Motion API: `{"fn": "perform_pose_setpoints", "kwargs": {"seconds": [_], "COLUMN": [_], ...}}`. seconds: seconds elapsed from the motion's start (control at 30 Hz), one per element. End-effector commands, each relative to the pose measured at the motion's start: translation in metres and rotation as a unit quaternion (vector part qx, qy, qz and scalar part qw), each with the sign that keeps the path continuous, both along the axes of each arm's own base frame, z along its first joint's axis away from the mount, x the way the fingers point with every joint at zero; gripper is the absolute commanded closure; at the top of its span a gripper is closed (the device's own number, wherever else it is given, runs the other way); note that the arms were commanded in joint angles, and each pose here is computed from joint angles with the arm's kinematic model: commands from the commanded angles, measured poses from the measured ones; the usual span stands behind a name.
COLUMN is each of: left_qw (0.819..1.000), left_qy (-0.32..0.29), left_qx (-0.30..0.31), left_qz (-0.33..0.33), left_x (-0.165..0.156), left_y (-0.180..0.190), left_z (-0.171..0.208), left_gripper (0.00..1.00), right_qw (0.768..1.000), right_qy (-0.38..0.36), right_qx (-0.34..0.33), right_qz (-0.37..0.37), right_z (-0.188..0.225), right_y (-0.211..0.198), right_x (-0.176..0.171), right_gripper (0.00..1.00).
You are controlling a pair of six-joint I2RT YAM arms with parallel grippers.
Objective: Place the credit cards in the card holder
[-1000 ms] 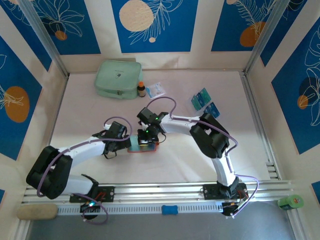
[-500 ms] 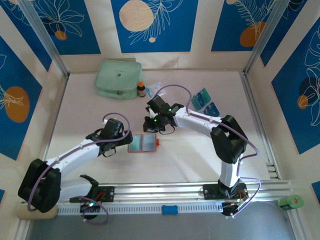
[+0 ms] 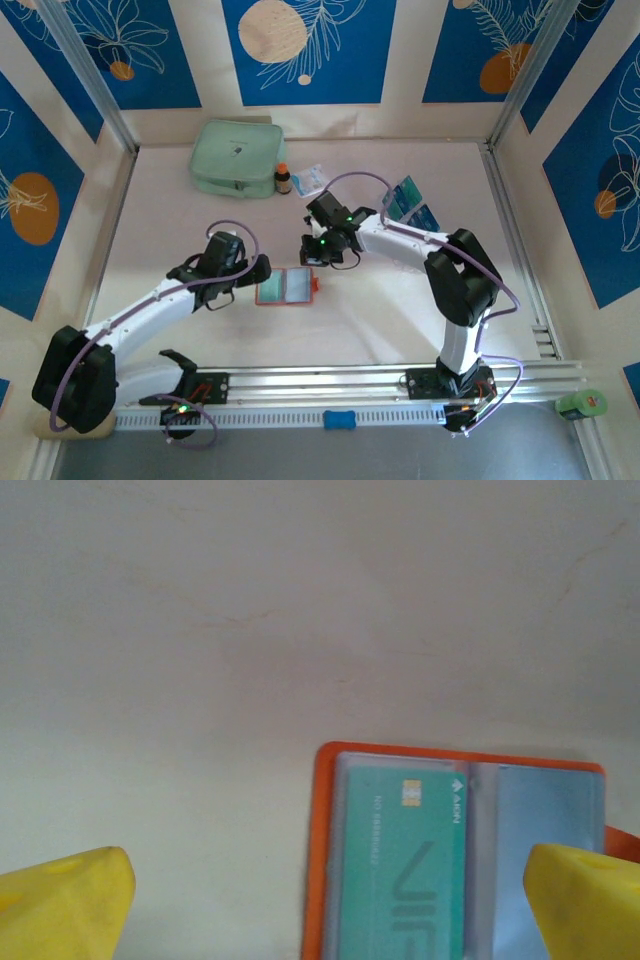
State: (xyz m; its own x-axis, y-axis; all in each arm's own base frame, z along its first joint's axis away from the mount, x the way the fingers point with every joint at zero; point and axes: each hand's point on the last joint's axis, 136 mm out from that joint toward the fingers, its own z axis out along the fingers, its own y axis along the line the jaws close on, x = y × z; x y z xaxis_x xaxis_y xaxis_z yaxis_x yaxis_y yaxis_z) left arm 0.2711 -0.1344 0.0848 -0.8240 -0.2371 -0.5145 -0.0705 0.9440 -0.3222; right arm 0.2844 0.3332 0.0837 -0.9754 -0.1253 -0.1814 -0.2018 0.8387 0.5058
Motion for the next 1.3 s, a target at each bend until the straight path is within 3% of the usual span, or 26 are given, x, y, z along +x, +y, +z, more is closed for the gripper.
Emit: {"fn": "perform_pose_setpoints", "kwargs": {"seconds": [0.0, 0.37, 1.27], "left_qw": [0.999, 0.998, 0.993], "left_qy": [-0.005, 0.014, 0.031], "left_qx": [-0.025, -0.004, 0.033], "left_qz": [-0.022, -0.067, -0.111], "left_x": [0.006, 0.000, -0.004], "left_y": [-0.015, -0.043, -0.054], "left_z": [0.006, -0.015, -0.039], "left_gripper": [0.00, 0.00, 0.00], "right_qw": [1.000, 0.999, 0.995], "right_qy": [0.014, 0.032, 0.094], "right_qx": [-0.003, -0.011, -0.004], "right_qz": [0.015, 0.027, 0.028], "right_z": [-0.009, -0.027, -0.071], "right_y": [-0.001, 0.005, 0.016], "right_x": [-0.004, -0.005, -0.014], "right_gripper": [1.00, 1.00, 1.00]}}
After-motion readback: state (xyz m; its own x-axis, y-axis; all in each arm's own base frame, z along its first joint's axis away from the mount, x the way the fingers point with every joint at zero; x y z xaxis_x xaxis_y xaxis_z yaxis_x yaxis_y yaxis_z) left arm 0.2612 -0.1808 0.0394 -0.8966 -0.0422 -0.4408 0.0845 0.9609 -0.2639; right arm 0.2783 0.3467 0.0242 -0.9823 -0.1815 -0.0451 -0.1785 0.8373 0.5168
